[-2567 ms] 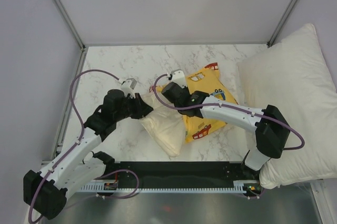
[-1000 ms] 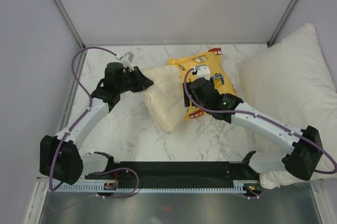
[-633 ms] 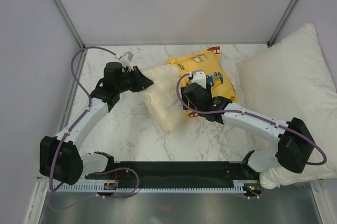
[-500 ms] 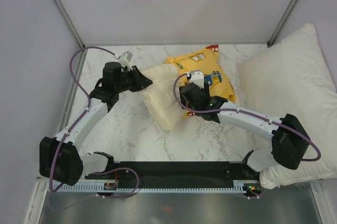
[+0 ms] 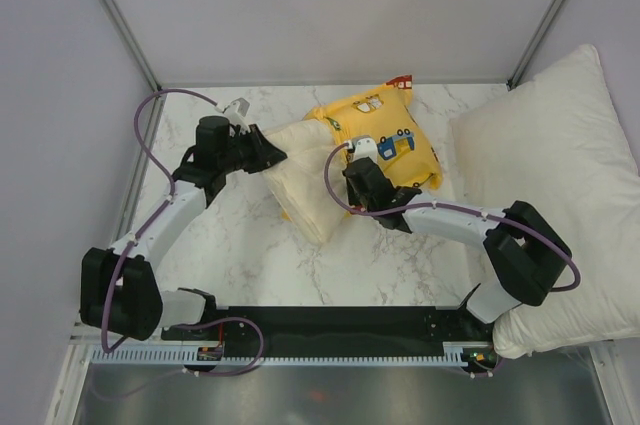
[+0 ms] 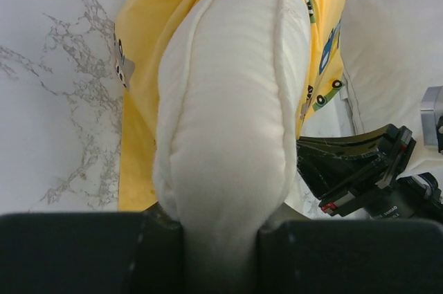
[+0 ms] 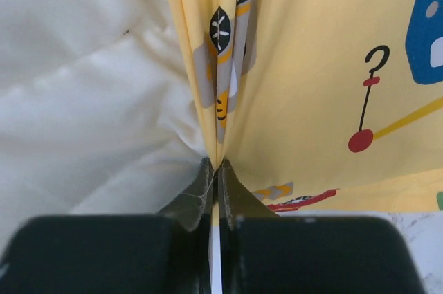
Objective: Remove the pillowcase from the pillow
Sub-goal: Pull out the pillow
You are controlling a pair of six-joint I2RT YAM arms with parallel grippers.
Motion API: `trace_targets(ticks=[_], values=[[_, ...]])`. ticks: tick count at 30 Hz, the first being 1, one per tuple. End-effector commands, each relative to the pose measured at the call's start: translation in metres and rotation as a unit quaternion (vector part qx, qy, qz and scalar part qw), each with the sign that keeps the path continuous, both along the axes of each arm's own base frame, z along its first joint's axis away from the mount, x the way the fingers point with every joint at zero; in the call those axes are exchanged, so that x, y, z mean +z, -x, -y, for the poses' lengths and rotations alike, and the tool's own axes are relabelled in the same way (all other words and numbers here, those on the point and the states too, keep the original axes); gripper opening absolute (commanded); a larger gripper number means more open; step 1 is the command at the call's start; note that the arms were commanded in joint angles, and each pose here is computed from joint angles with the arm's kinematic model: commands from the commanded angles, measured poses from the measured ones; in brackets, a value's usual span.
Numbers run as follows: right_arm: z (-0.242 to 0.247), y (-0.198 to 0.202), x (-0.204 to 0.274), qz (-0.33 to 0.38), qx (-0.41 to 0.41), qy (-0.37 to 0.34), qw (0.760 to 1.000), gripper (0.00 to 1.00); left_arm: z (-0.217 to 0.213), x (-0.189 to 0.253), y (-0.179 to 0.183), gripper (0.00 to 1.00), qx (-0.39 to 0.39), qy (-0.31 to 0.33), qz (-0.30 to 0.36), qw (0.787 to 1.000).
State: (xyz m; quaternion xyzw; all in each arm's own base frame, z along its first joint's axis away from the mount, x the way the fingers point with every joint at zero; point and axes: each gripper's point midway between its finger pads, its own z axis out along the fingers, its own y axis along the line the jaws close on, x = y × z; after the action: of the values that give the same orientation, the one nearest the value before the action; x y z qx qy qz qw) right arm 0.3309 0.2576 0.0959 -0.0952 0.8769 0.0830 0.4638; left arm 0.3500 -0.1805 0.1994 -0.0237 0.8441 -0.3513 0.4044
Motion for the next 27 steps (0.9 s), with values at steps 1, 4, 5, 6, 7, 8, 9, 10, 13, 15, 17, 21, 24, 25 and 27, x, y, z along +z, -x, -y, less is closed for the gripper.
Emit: trace_targets(ticks=[1,4,5,6,7,8,9,10,13,15,17,21,24,25,27], values=[[-0.013,-0.001,-0.003,0.008,0.052,-0.01,0.999,0.0,0.01,0.038,-0.016,0.02,-0.024,0.02,0.063,0.998],[-0.015,0.007,0.01,0.014,0.065,-0.035,0.997,0.0,0.008,0.035,-0.034,0.02,-0.011,0.005,0.065,0.998],[-0.013,0.009,0.013,0.015,0.061,-0.04,0.997,0.0,0.007,0.025,-0.041,0.02,-0.005,-0.002,0.052,0.999],[-0.01,0.012,0.024,0.018,0.042,-0.06,0.997,0.0,0.005,0.023,-0.047,0.02,0.003,-0.009,0.052,0.999],[-0.009,0.014,0.029,0.02,0.033,-0.07,0.997,0.0,0.003,0.027,-0.056,0.02,0.015,-0.016,0.057,0.998],[-0.005,0.017,0.031,0.015,0.016,-0.078,0.997,0.0,0.003,0.014,-0.062,0.04,0.018,-0.024,0.041,0.999],[-0.004,0.017,0.042,0.014,-0.007,-0.105,0.994,0.0,0.001,0.01,-0.065,0.11,0.023,-0.03,0.031,0.999],[0.0,0.016,0.045,0.017,-0.029,-0.109,0.993,0.0,0.0,0.014,-0.072,0.28,0.032,-0.036,0.031,0.998],[0.01,0.012,0.058,0.026,-0.082,-0.103,0.991,0.0,-0.01,0.003,-0.064,0.58,0.058,-0.051,0.002,0.997],[0.011,0.007,0.057,0.025,-0.096,-0.088,0.991,0.0,-0.014,0.002,-0.053,0.69,0.072,-0.05,-0.002,0.996],[0.004,-0.002,0.067,0.035,-0.097,-0.087,0.991,0.0,-0.017,0.004,-0.031,0.84,0.074,-0.041,0.005,0.996],[-0.016,-0.016,0.071,0.036,-0.087,-0.086,0.992,0.0,-0.011,0.007,0.014,0.95,0.052,0.003,0.009,0.999],[-0.021,-0.022,0.072,0.037,-0.09,-0.086,0.992,0.0,-0.007,0.005,0.051,1.0,0.037,0.04,0.002,0.999],[-0.023,-0.023,0.072,0.037,-0.091,-0.085,0.992,0.0,-0.007,-0.01,0.064,1.0,0.034,0.045,-0.018,0.998],[-0.026,-0.028,0.071,0.038,-0.093,-0.084,0.991,0.0,-0.005,-0.004,0.083,1.0,0.031,0.08,-0.019,0.996]])
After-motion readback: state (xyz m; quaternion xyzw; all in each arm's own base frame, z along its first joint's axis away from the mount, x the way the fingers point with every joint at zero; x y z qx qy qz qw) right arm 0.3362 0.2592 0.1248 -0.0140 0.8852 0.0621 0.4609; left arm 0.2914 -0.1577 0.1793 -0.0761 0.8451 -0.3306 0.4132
